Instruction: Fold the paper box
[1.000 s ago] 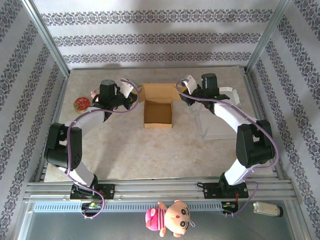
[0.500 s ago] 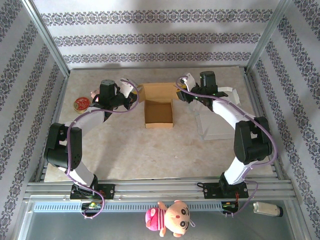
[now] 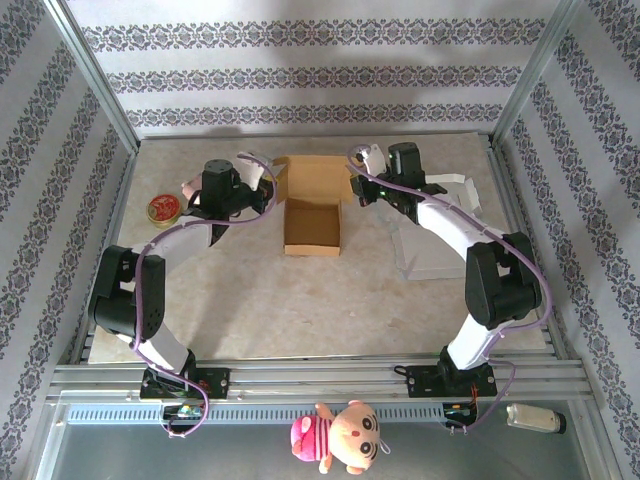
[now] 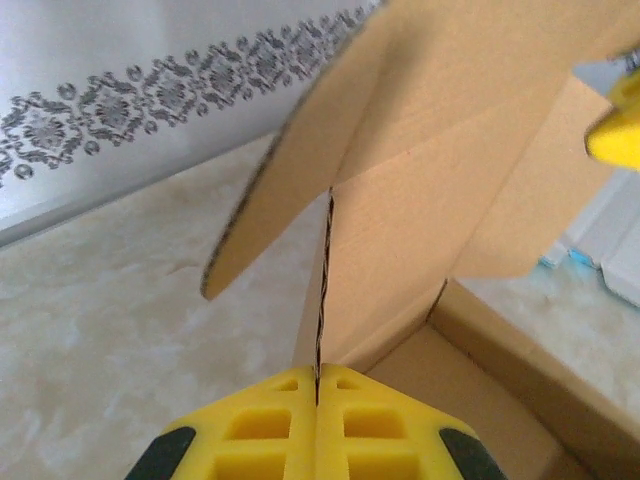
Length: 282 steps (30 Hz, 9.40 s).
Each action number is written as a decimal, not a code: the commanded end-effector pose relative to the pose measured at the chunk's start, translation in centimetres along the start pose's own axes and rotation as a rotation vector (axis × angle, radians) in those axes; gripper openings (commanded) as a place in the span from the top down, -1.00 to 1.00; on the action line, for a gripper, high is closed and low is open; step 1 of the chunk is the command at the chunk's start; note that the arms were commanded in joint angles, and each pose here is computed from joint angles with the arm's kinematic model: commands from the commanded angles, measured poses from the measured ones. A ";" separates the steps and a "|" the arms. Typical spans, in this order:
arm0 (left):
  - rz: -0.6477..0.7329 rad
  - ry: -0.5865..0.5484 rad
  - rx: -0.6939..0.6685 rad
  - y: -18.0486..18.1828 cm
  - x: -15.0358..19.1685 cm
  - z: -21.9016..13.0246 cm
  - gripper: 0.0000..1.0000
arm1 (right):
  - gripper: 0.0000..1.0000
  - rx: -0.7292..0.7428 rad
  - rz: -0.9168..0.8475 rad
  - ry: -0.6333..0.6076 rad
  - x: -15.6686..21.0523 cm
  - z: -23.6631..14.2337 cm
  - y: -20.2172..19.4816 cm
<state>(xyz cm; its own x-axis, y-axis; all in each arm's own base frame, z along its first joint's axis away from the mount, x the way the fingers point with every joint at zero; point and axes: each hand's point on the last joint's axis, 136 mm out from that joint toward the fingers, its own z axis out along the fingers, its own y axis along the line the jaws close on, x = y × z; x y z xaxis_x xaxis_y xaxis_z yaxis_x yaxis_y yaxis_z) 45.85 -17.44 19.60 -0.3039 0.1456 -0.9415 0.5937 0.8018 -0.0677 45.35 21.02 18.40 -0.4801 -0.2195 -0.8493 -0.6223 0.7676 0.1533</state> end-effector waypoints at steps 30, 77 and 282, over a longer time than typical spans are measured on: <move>-0.353 -0.175 -0.039 -6.1 3.0 1.4 1.00 | 1.00 0.072 0.312 -0.219 2.1 1.2 2.6; -0.432 -0.116 -0.071 -11.3 10.0 -2.2 -0.10 | 0.01 0.031 0.245 -0.100 11.4 -2.1 5.9; -1.232 -0.058 -0.107 -7.2 -2.0 -8.7 0.24 | -0.13 0.296 -1.176 -0.541 1.2 0.8 16.5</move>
<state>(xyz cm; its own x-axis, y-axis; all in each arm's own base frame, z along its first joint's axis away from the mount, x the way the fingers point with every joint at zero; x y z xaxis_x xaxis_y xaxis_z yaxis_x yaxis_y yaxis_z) 36.11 -17.78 22.87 -0.5719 -0.7593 -0.3103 -0.1568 0.4725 -0.8673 35.62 33.88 18.41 0.5694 -0.6506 -0.5024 -0.3277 0.3809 -0.8646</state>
